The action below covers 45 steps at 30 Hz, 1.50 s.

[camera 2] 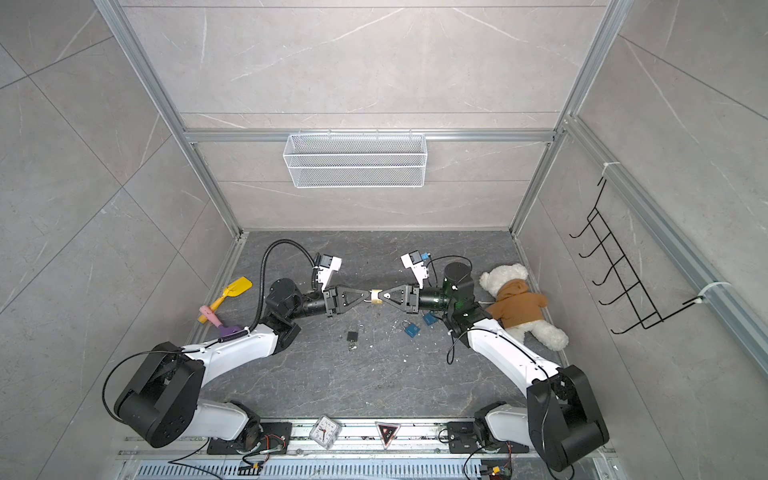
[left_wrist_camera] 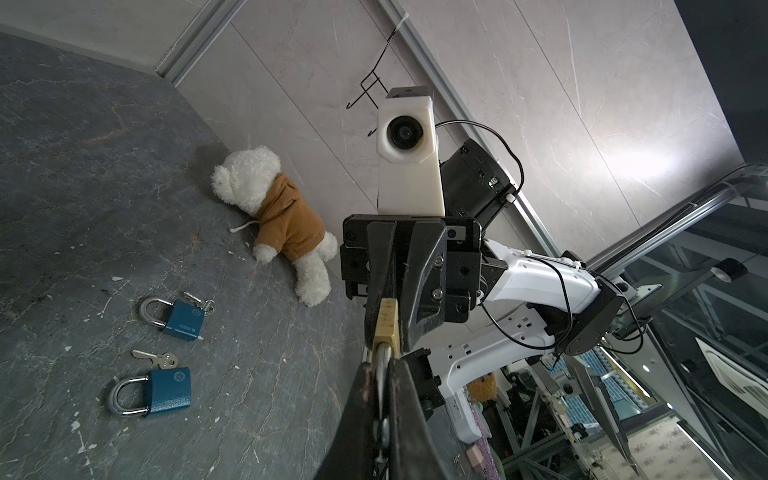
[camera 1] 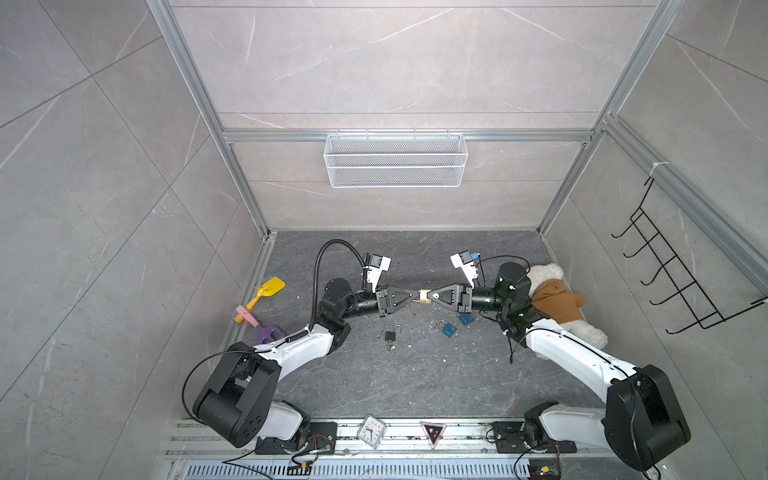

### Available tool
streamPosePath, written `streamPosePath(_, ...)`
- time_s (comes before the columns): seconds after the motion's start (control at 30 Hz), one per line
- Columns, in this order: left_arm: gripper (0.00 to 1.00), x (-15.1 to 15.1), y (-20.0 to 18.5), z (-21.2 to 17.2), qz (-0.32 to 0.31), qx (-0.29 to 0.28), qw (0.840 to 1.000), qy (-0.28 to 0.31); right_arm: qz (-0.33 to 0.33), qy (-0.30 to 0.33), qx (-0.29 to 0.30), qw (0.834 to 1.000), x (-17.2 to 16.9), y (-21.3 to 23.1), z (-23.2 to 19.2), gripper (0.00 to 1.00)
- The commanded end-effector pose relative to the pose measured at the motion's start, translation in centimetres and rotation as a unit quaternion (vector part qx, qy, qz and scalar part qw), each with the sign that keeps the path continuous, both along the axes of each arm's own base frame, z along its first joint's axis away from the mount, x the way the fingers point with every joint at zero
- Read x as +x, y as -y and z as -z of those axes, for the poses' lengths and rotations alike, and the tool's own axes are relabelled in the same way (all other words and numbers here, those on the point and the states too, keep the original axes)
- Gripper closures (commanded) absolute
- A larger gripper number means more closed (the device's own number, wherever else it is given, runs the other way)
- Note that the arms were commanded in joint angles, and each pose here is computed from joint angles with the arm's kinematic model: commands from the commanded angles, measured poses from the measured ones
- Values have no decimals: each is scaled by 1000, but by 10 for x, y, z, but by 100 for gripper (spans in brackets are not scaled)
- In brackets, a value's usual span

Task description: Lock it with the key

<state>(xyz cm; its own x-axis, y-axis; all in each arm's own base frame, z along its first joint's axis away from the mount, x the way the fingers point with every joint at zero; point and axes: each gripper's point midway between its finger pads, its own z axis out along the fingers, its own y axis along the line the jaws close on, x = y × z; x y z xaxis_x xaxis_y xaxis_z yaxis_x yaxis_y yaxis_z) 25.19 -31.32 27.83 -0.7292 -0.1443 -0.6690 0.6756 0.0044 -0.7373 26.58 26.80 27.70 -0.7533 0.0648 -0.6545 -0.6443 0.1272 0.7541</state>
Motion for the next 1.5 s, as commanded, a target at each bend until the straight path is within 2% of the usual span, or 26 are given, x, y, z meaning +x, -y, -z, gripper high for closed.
streamPosePath(0.0,100,2,3,-15,5,-15,999,28,-26,20,16,999,-8,-4,-9,100)
streamPosePath(0.07,100,-1,4,-16,17,-16,999,32,-24,21,18,999,-8,-3,-11,100)
streamPosePath(0.1,96,-4,4,-18,24,-19,999,36,-22,20,17,999,-8,-3,-10,100)
streamPosePath(0.13,85,-6,3,-19,26,-22,999,40,-20,18,16,1000,-7,-3,-10,100)
streamPosePath(0.2,76,-9,2,-20,30,-25,998,46,-16,17,13,1000,-6,-3,-8,100)
streamPosePath(0.53,76,-20,3,-24,49,-26,997,54,-9,15,6,1000,-1,-3,-6,100)
streamPosePath(1.47,78,-14,22,-17,71,-16,997,32,-13,9,-2,1000,-1,-4,-1,100)
